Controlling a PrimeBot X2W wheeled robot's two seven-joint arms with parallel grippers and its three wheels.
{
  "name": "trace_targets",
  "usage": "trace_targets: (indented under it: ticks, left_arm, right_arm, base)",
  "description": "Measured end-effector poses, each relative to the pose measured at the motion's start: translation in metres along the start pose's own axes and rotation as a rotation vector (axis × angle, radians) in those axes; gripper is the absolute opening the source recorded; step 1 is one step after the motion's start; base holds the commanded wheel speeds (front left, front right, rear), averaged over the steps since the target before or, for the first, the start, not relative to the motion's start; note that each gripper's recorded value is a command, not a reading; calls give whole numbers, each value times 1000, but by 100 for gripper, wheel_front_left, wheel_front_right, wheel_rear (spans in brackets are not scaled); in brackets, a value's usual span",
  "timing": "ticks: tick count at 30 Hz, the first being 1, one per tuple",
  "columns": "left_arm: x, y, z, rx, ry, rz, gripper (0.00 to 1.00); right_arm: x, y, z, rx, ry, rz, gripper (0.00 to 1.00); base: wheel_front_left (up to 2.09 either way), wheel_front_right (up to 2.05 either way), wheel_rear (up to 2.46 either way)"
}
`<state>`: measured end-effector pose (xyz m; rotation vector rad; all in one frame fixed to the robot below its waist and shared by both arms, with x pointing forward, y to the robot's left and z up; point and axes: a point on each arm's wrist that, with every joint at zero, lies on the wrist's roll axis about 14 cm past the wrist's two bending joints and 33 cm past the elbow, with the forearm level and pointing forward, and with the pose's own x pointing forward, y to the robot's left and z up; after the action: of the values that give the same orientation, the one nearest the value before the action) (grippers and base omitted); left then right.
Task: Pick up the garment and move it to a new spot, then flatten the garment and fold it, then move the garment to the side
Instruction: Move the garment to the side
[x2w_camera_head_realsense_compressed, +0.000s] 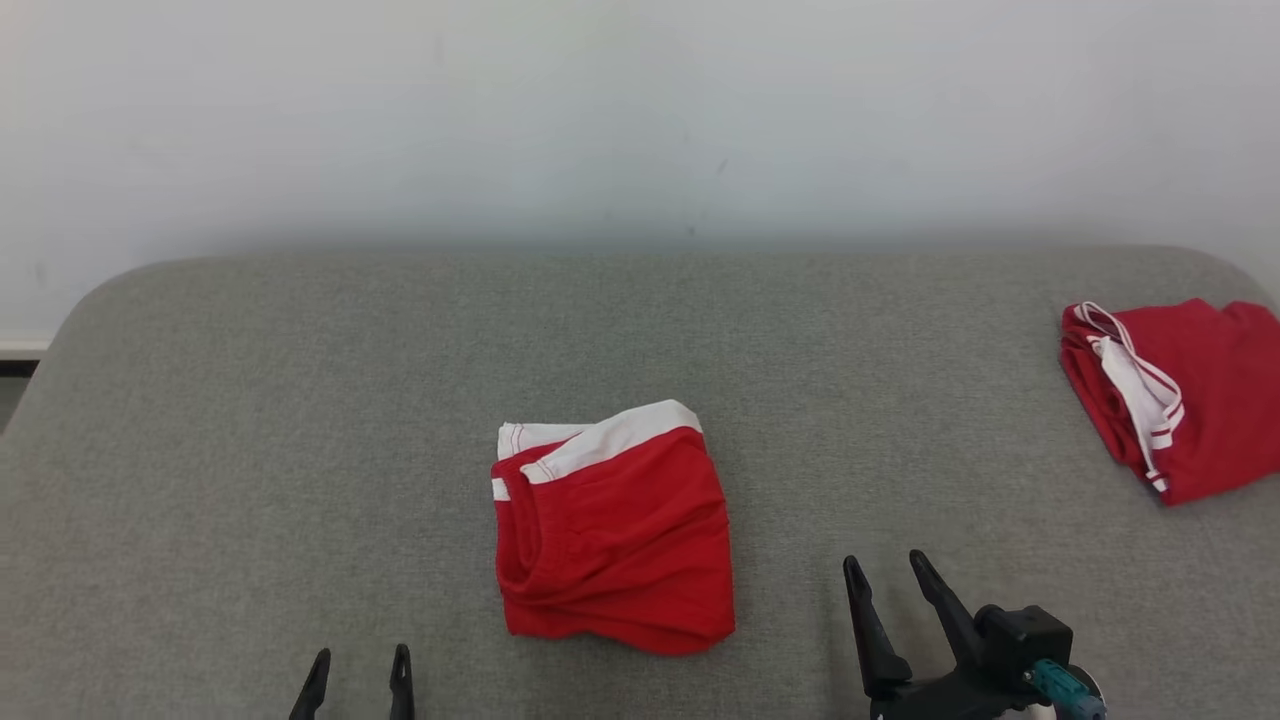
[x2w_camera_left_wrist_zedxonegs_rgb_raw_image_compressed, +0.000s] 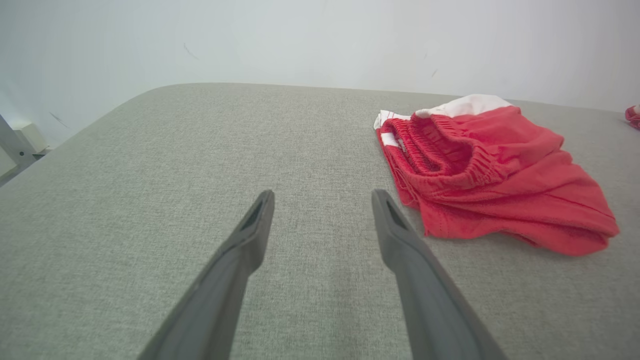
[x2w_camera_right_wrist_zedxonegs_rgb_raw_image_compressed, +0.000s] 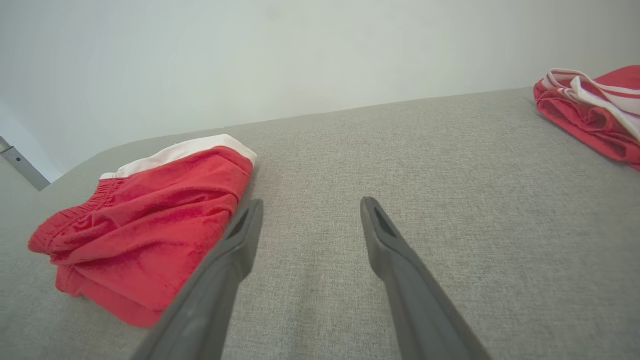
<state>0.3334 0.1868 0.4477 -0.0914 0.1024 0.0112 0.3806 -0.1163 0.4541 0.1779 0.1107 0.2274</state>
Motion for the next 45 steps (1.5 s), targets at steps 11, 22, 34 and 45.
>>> trace_targets:
  ticks: [11,22,34,45]
  left_arm:
    - [-10,16,-10,-9,33,62,100]
    - [-32,47,-20,-13,71,173,100]
    - [-26,40,-26,-10,90,137,100]
    - [11,-30,-25,-11,86,-99,100]
  right_arm:
    - [35,52,-30,49,106,156,100]
    - [61,91,-80,93,295,251,76]
    - [55,65,-79,113,292,165,0]
    - [6,-10,-65,101,239,-45,0]
  base:
    - [0,0,0]
    - [0,0,0]
    - [0,0,0]
    - [0,0,0]
